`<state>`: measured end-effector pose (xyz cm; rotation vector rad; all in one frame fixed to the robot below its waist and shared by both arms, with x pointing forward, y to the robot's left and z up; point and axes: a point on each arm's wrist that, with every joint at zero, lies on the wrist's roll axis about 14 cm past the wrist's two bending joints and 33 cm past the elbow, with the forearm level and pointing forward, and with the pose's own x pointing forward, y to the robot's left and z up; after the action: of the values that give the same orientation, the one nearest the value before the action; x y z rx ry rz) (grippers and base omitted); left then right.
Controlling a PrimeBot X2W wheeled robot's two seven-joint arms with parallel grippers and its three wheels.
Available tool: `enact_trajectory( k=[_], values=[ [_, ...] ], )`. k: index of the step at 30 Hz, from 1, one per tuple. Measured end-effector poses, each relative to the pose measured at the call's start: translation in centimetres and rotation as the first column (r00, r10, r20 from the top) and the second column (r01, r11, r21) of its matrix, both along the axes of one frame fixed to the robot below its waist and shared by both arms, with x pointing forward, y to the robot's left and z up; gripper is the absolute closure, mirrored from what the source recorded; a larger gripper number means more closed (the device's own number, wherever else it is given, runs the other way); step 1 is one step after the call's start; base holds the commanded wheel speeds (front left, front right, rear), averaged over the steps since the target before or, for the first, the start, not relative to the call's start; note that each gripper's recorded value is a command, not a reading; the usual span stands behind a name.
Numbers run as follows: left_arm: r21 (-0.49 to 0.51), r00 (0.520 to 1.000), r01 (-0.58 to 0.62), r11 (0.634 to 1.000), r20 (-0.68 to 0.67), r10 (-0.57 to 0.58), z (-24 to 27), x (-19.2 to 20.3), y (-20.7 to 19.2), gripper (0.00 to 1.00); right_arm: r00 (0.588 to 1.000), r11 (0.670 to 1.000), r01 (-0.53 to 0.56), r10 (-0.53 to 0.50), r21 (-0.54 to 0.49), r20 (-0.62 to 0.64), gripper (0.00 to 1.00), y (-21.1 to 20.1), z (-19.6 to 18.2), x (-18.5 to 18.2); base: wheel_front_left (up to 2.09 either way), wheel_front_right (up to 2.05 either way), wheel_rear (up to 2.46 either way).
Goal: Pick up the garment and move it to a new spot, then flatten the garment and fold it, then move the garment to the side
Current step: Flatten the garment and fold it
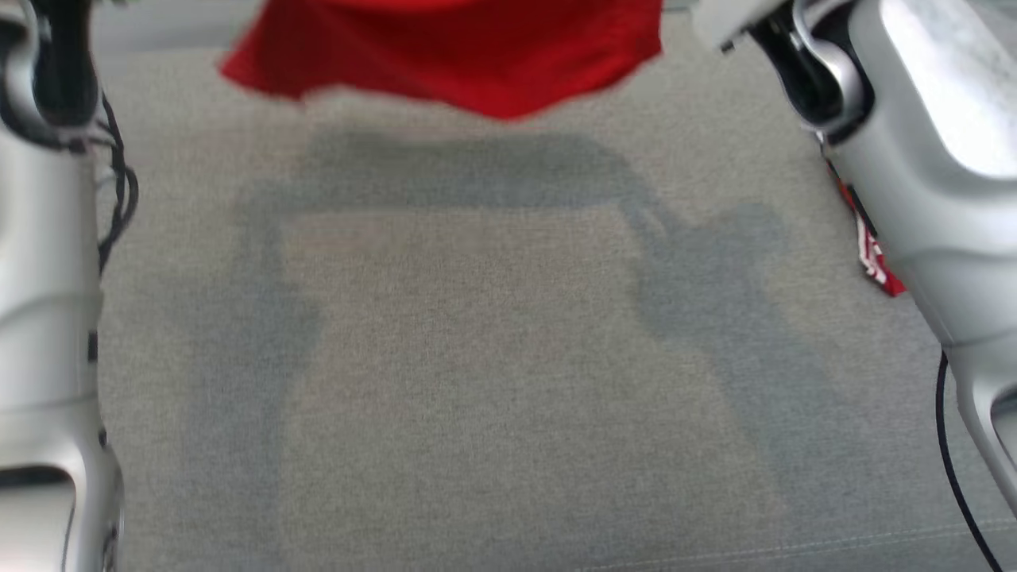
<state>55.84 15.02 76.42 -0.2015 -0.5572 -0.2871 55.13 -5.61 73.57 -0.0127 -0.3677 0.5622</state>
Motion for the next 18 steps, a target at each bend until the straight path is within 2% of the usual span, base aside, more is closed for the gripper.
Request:
enact_trajectory(
  k=[4,8,11,13,18],
  values=[
    [-0.018,1.000,-0.004,1.000,0.014,0.004,-0.8,2.7,-0.4,1.00,0.999,0.999,0.016,-0.015,-0.036,0.039,1.00,1.3,-2.1,3.7,0.00,0.00,0.00],
    [-0.030,0.989,0.007,1.000,-0.145,-0.011,-8.3,5.1,-1.1,1.00,0.995,0.996,0.002,-0.010,-0.086,-0.100,1.00,2.6,-10.0,6.4,0.00,0.00,0.00],
    [-0.044,0.960,-0.007,0.999,-0.280,-0.006,-14.7,5.6,-0.3,1.00,0.978,0.992,-0.039,0.013,-0.121,-0.209,1.00,3.7,-16.0,6.9,0.00,0.00,0.00],
    [-0.057,0.946,-0.018,0.998,-0.323,-0.001,-17.2,5.4,0.3,1.00,0.960,0.988,-0.078,0.038,-0.134,-0.276,1.00,4.5,-19.7,6.6,0.00,0.00,0.00],
    [-0.073,0.933,-0.049,0.996,-0.359,0.019,-20.5,4.2,2.4,1.00,0.943,0.985,-0.144,0.108,-0.095,-0.314,1.00,5.6,-22.8,6.3,0.00,0.00,0.00]
  ],
)
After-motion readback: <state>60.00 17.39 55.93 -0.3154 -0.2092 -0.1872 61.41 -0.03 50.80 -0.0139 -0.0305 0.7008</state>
